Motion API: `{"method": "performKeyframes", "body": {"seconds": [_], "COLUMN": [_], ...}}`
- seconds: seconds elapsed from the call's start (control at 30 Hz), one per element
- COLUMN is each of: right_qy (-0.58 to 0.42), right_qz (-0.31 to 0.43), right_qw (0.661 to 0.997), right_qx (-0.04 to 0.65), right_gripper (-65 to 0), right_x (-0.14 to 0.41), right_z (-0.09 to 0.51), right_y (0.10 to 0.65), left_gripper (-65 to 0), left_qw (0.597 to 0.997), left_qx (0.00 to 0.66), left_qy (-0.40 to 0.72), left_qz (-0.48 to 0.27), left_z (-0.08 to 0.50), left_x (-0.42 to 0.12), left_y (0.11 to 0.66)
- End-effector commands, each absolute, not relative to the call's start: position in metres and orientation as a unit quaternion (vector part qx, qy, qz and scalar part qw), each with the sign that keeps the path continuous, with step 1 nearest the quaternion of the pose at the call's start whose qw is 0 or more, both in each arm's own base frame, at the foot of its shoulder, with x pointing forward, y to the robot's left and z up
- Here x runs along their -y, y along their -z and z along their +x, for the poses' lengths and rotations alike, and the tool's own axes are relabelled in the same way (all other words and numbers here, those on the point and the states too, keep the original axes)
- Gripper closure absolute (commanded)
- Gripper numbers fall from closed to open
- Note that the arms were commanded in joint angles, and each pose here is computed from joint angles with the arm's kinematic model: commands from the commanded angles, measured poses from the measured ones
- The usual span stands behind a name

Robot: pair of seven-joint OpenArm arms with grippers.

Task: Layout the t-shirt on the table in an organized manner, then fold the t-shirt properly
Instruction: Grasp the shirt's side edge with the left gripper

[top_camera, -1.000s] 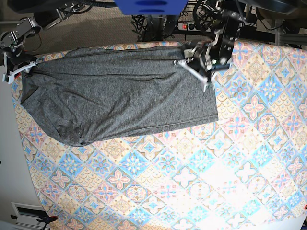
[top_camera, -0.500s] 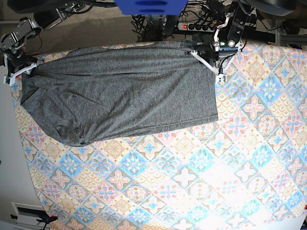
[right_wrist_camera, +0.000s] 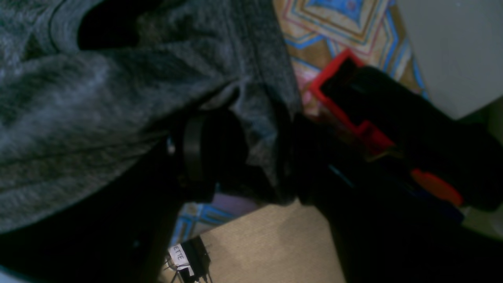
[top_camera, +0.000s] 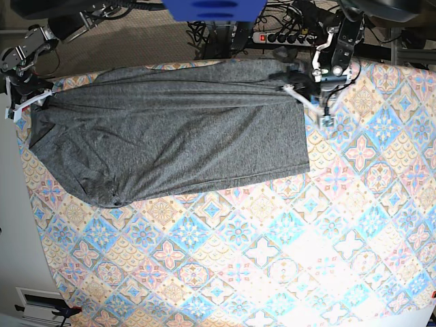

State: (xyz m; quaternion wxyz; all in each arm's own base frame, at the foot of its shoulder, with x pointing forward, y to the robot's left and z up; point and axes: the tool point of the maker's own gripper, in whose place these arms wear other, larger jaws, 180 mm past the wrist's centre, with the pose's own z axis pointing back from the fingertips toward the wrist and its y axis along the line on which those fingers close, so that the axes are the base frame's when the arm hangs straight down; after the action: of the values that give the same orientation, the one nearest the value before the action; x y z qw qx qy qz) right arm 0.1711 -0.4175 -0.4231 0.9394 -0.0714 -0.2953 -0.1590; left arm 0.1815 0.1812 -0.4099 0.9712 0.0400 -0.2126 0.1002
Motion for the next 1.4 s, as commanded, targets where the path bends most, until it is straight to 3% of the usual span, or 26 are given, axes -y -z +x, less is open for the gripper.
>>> {"method": "performKeyframes", "body": {"seconds": [0.0,0.33,0.6,0.9,0.97,1.07,1.1,1.37], "right_qy": [0.151,0.151,0.151,0.153,0.154,0.154,0.153,0.137], "right_qz": [-0.082,-0.082,-0.081,-0.076,-0.075,-0.077,-0.079,-0.123], "right_qw": [0.937,0.937,0.938,0.927,0.926,0.926,0.925,0.912], "right_qx": [0.304,0.304,0.301,0.333,0.336,0.337,0.338,0.368], "right_gripper": [-29.3,-29.3,-29.3,-29.3,-29.3,-29.2,-29.2,-29.2], "right_x": [0.425,0.425,0.425,0.424,0.425,0.425,0.426,0.438], "right_z": [0.176,0.177,0.176,0.204,0.207,0.206,0.207,0.211], "right_y": [0.413,0.413,0.413,0.401,0.399,0.398,0.396,0.362], "left_gripper": [-18.1,-18.1,-18.1,-17.7,-13.9,-1.3,0.0,0.0], "left_qw": [0.965,0.960,0.947,0.932,0.924,0.915,0.914,0.911], "left_qx": [0.240,0.267,0.301,0.325,0.342,0.357,0.358,0.364], "left_qy": [-0.094,-0.078,-0.114,-0.125,-0.131,-0.140,-0.138,-0.138], "left_qz": [0.043,0.018,0.026,-0.096,-0.112,-0.126,-0.132,-0.137], "left_z": [0.191,0.196,0.220,0.245,0.258,0.270,0.272,0.277], "left_x": [-0.182,-0.167,-0.202,-0.180,-0.173,-0.166,-0.164,-0.161], "left_y": [0.397,0.379,0.359,0.337,0.328,0.320,0.318,0.314]}}
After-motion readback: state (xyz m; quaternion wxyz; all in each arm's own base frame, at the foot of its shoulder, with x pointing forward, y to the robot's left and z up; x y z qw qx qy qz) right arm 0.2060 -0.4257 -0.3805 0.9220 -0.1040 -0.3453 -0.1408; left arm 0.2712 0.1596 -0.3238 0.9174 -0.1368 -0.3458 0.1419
